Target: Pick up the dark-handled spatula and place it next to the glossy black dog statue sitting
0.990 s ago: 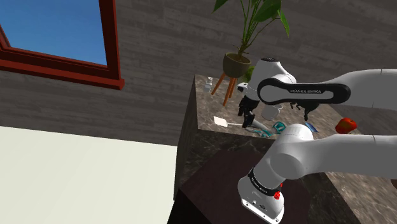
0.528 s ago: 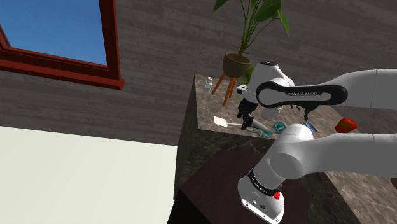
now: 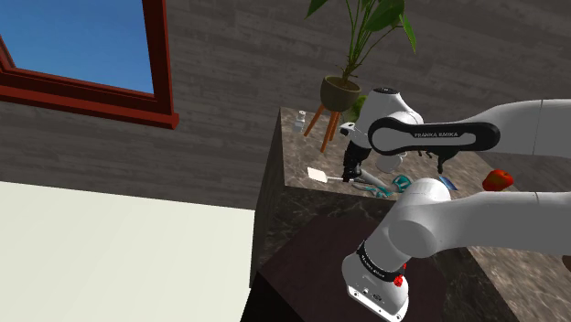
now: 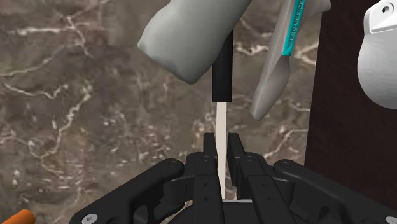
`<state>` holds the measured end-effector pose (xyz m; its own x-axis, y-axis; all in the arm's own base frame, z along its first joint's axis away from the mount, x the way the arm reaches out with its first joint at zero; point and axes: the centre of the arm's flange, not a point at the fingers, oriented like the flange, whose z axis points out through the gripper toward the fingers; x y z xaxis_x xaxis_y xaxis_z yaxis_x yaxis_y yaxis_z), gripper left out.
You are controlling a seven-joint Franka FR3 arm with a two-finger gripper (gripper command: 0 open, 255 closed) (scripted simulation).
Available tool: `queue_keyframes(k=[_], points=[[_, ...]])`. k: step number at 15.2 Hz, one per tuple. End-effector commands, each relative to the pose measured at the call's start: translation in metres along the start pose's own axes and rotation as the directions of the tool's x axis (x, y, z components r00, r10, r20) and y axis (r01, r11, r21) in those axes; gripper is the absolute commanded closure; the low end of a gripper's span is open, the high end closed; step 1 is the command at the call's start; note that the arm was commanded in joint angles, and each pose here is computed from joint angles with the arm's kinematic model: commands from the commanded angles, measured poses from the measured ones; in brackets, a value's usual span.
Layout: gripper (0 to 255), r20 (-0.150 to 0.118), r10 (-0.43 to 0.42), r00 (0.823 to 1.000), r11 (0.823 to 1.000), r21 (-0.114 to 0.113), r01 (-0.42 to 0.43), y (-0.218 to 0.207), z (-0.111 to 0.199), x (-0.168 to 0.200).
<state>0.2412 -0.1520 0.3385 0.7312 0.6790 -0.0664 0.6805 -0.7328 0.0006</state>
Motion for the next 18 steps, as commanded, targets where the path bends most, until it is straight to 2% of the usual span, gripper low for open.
queue_keyframes(k=[1,4,18], points=[[255,0.0,0.0,1.0,1.0,0.0,0.0,0.0,0.0,0.0],[255,0.0,0.0,1.0,1.0,0.0,0.0,0.0,0.0,0.0],[255,0.0,0.0,1.0,1.0,0.0,0.0,0.0,-0.074,-0.005]])
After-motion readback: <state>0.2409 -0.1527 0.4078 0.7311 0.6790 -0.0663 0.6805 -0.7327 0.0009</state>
